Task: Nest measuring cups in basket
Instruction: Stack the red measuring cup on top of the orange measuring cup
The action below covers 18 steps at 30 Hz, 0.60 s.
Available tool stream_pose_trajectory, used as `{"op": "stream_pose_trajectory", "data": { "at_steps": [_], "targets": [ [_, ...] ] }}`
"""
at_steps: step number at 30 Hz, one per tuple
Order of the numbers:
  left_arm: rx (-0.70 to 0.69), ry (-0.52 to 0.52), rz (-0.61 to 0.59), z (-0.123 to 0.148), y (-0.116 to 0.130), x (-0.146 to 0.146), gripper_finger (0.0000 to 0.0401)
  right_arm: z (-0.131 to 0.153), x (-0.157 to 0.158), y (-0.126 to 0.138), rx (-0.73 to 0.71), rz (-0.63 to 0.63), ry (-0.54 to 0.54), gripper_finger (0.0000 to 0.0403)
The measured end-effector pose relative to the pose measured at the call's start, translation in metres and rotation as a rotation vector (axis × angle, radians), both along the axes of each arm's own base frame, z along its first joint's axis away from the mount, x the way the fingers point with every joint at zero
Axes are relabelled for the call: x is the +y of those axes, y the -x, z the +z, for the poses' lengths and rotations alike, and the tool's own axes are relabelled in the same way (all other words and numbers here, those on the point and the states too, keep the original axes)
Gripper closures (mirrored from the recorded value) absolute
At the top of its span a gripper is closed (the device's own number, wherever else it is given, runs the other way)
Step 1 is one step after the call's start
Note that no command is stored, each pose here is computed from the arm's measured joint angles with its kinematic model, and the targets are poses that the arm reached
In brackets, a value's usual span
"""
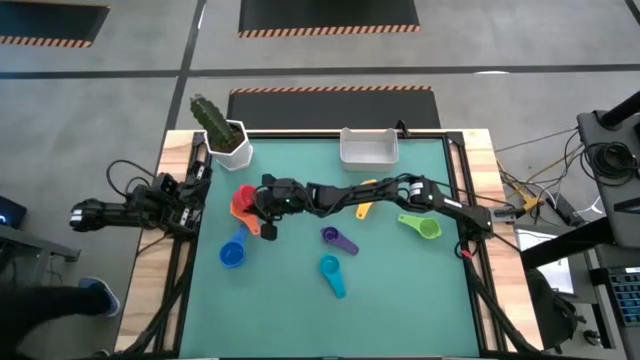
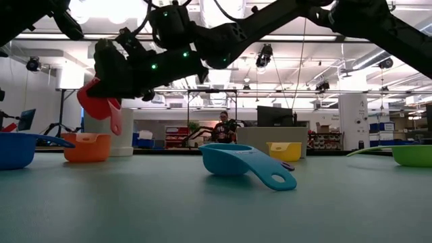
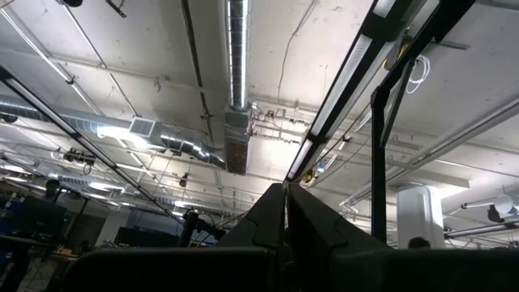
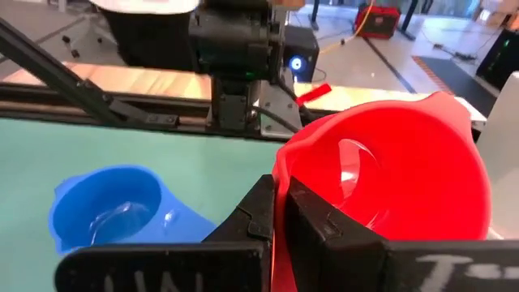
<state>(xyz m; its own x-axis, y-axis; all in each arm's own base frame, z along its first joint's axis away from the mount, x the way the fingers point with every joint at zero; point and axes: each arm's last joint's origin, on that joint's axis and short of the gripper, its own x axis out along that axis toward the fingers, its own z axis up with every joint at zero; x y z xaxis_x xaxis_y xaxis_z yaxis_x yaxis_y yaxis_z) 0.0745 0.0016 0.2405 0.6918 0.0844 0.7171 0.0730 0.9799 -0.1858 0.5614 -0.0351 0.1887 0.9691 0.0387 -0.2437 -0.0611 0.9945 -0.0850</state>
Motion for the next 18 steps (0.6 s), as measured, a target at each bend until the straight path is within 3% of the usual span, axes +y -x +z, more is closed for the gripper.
{"op": "stream_pose_trajectory", "data": {
  "at_steps": [4, 18],
  "targets": [
    [-0.002, 0.004, -0.004, 0.0, 0.0, 0.0, 0.0401, -0.014, 0.0, -0.002, 0.024, 0.001, 0.007, 0.0394],
    [-0.006, 0.005, -0.006, 0.0, 0.0, 0.0, 0.0401, -0.019, 0.0, -0.003, 0.023, 0.0, 0.001, 0.0393]
  ]
}}
